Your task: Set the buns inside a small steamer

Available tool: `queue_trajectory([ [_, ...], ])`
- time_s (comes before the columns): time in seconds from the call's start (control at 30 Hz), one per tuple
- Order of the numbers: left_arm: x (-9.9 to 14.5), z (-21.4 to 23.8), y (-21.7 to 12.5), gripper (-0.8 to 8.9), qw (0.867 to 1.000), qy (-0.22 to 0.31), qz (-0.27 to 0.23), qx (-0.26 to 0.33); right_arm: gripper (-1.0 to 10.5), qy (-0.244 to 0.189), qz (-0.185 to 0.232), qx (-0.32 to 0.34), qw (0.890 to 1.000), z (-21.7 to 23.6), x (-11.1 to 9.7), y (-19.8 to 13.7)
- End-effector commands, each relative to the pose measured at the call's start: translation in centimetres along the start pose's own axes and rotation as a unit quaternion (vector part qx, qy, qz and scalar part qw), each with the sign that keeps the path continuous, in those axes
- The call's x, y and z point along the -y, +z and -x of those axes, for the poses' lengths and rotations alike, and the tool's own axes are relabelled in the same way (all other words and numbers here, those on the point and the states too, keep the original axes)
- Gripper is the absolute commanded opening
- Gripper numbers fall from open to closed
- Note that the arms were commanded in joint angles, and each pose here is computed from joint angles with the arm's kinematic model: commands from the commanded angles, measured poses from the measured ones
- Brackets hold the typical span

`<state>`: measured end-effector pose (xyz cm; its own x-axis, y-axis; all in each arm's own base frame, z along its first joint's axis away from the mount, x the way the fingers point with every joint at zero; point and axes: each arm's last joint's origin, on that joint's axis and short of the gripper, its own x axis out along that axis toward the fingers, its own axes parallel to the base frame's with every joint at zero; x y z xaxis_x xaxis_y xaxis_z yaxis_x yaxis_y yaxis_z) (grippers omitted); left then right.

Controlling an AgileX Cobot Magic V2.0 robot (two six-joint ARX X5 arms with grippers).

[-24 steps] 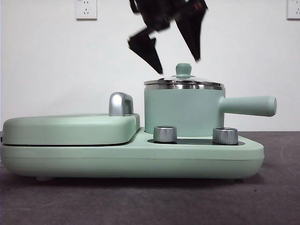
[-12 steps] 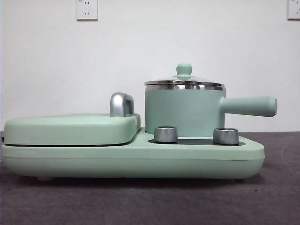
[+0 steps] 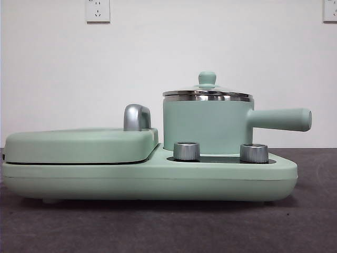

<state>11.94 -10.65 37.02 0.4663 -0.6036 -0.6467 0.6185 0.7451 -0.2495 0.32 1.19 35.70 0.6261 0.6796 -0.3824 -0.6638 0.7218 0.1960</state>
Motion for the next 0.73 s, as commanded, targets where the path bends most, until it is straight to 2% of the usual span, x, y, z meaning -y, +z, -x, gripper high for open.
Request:
queue_trajectory([
  [0.03,-0.3,-0.4,-2.1,5.59,0.999,-0.011,0.031,0.026,3.6,0.005,0.008,0.005,1.0,0.0,0.0,0.3],
  [0.07,-0.5,-0.4,-2.8,5.43,0.999,-0.013,0.035,0.034,3.6,0.005,0.009,0.005,1.0,0.0,0.0,0.3],
  [0.1,-0.6,-0.4,-3.5,4.49,0.998,-0.015,0.038,0.042,3.5,0.005,0.011,0.005,1.0,0.0,0.0,0.3],
  [0.13,-0.7,-0.4,-4.0,2.98,0.998,-0.016,0.04,0.046,2.7,0.008,0.014,0.003,1.0,0.0,-0.1,0.3],
  [0.17,-0.8,-0.4,-4.5,0.67,0.998,-0.015,0.04,0.052,0.9,0.015,0.019,0.002,1.0,0.0,-0.1,0.2],
  [0.2,-0.9,-0.3,-4.8,0.22,0.997,-0.013,0.041,0.059,-0.1,0.019,0.025,0.001,1.0,0.0,-0.1,0.2],
  [0.23,-0.9,-0.1,-5.0,0.3,0.997,-0.013,0.04,0.064,0.3,0.02,0.029,0.001,0.999,0.0,-0.1,0.2],
  [0.27,-0.9,0.0,-5.1,0.05,0.997,-0.014,0.04,0.068,0.2,0.021,0.032,0.002,0.999,0.0,-0.1,0.2],
  [0.43,-0.8,0.7,-5.2,0.07,0.996,-0.018,0.04,0.08,0.2,0.008,0.03,-0.001,1.0,0.0,-0.1,0.2],
  [0.73,-0.8,1.1,-5.4,0.07,0.995,-0.02,0.038,0.088,0.2,0.009,0.033,0.009,0.999,0.0,-0.1,0.4],
])
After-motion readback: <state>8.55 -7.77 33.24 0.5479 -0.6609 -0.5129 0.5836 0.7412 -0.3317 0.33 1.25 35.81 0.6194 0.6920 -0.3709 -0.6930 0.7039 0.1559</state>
